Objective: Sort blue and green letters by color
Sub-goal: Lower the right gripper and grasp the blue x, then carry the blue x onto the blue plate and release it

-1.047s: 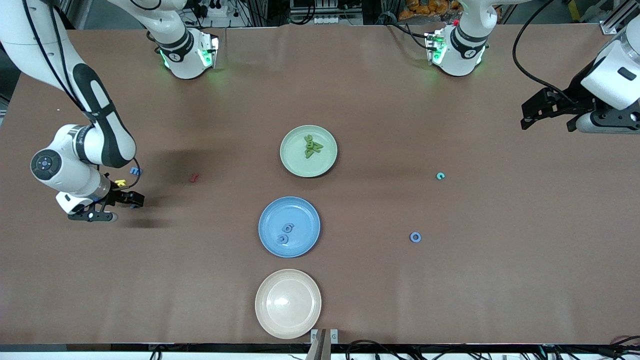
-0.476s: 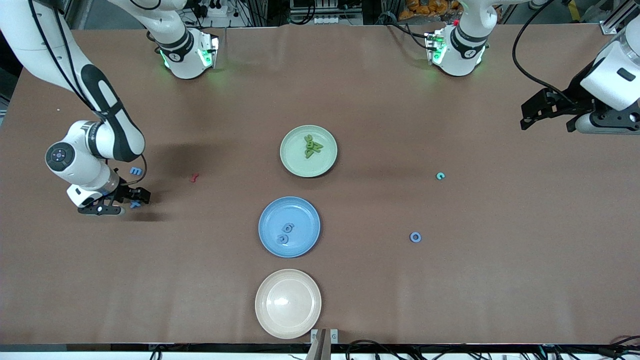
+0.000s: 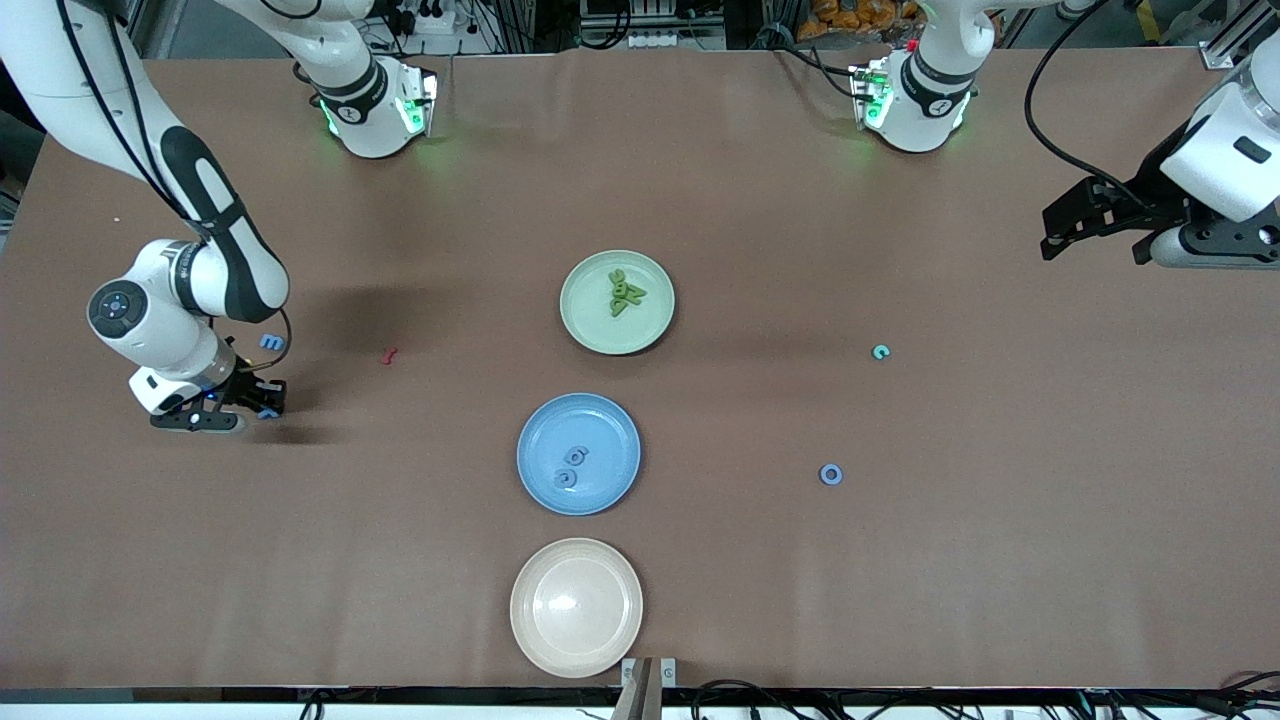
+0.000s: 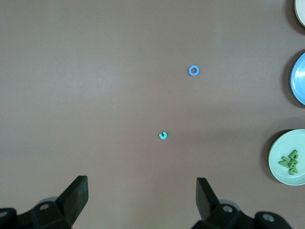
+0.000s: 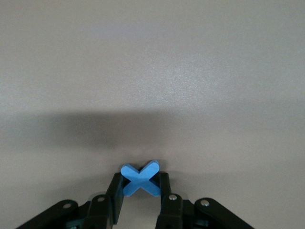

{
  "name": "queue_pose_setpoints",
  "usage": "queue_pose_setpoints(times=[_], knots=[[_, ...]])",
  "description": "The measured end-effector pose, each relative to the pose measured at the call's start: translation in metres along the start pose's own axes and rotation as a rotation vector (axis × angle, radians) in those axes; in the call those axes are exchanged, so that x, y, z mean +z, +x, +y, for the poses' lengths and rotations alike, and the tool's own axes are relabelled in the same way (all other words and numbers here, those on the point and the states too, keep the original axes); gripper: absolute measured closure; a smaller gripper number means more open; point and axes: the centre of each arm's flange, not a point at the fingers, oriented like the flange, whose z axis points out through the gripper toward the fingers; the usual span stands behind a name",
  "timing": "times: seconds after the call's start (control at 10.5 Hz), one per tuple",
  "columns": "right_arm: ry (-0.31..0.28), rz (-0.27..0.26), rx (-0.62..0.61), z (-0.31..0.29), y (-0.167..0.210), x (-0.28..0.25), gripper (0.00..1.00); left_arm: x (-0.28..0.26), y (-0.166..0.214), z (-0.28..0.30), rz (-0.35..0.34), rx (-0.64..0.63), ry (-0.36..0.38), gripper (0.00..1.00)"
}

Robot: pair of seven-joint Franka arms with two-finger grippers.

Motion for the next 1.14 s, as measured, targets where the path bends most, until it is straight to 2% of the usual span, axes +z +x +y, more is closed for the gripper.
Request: queue_pose_setpoints(times=[0.38, 0.57, 0.76, 0.95, 1.14], knots=[[0.014, 0.021, 0.037, 0.001, 0.004, -0.003, 0.66, 0.000, 0.000, 0.000, 0.000, 0.000, 0.000, 0.00], [0.024, -0.001, 0.063, -0.015, 0.021, -0.022, 0.66, 0.000, 0.000, 0.000, 0.000, 0.000, 0.000, 0.00], [0.032, -0.005, 0.117, -0.053, 0.042, -0.051, 0.66, 0.000, 0.000, 0.000, 0.000, 0.000, 0.000, 0.00], [0.053, 0.025, 0.166, -0.101, 0.055, -0.069, 0.66, 0.000, 0.000, 0.000, 0.000, 0.001, 0.000, 0.00], [0.117, 0.049, 0.197, -0.162, 0.064, -0.087, 0.66, 0.002, 0.001, 0.001, -0.003, 0.001, 0.000, 0.00]])
